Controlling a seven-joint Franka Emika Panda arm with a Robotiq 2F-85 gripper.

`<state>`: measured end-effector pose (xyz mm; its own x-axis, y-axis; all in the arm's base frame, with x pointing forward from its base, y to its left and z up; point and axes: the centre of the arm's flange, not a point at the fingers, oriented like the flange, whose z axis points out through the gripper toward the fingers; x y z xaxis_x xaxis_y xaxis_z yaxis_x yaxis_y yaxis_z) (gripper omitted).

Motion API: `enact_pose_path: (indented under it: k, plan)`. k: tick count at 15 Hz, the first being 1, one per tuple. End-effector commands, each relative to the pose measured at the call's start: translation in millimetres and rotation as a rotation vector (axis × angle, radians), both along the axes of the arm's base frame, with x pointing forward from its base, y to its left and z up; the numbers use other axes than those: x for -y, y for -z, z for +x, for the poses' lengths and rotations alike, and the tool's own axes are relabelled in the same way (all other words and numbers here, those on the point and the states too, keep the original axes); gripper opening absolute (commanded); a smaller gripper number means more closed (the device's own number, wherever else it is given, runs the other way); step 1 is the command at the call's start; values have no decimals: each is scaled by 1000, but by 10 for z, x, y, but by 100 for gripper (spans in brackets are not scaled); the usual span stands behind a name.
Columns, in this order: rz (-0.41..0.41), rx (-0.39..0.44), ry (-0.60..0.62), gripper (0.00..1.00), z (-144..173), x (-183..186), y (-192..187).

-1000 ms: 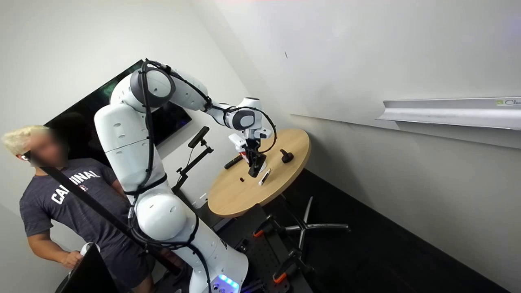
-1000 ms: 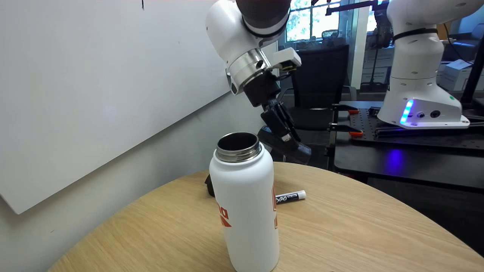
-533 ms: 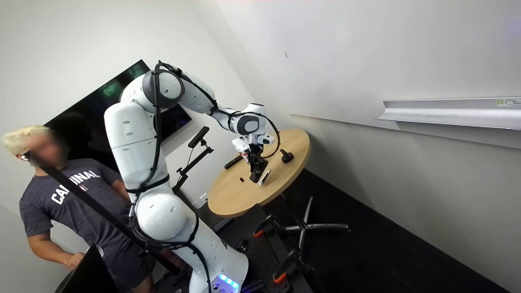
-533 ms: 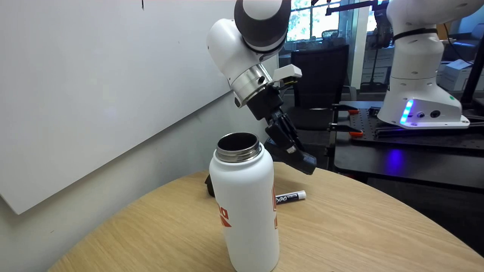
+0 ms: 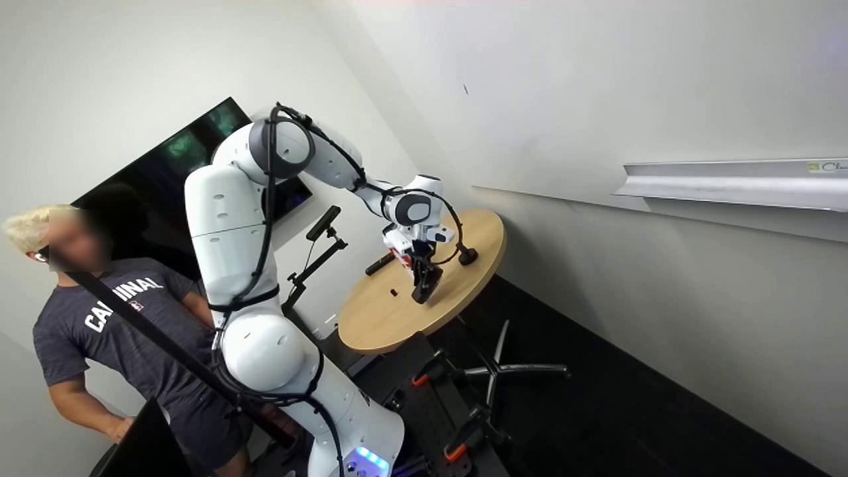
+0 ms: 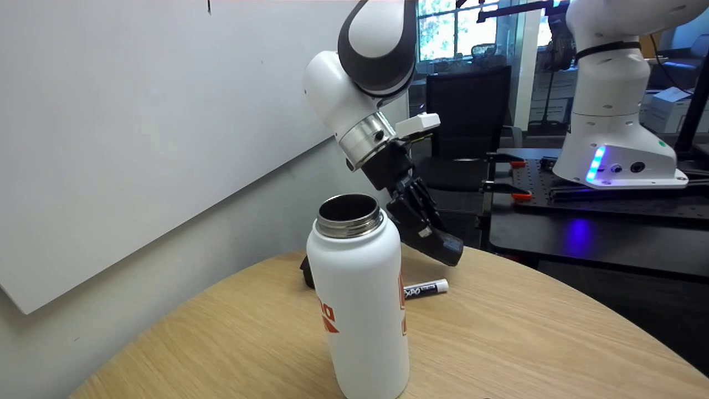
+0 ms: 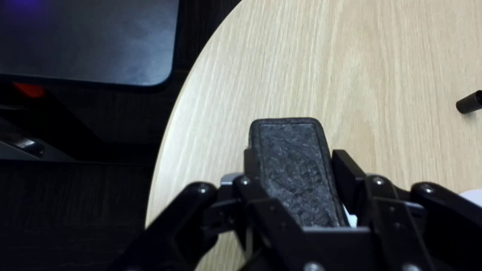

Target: Use the black eraser to wipe the whiteboard and set it down on the table

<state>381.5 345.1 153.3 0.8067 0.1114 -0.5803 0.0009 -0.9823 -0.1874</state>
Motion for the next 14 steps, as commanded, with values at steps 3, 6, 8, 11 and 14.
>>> enact_pose_path:
  k: [3, 6, 8, 11, 14]
  plan:
    - [-47, -22, 41, 78, 85, -16, 29]
    - [-62, -9, 50, 99, 73, -37, -55]
    - [-79, 10, 59, 100, 16, -46, -169]
    - [-104, 76, 83, 100, -158, -25, -443]
    - [-127, 180, 121, 100, -396, 63, -859]
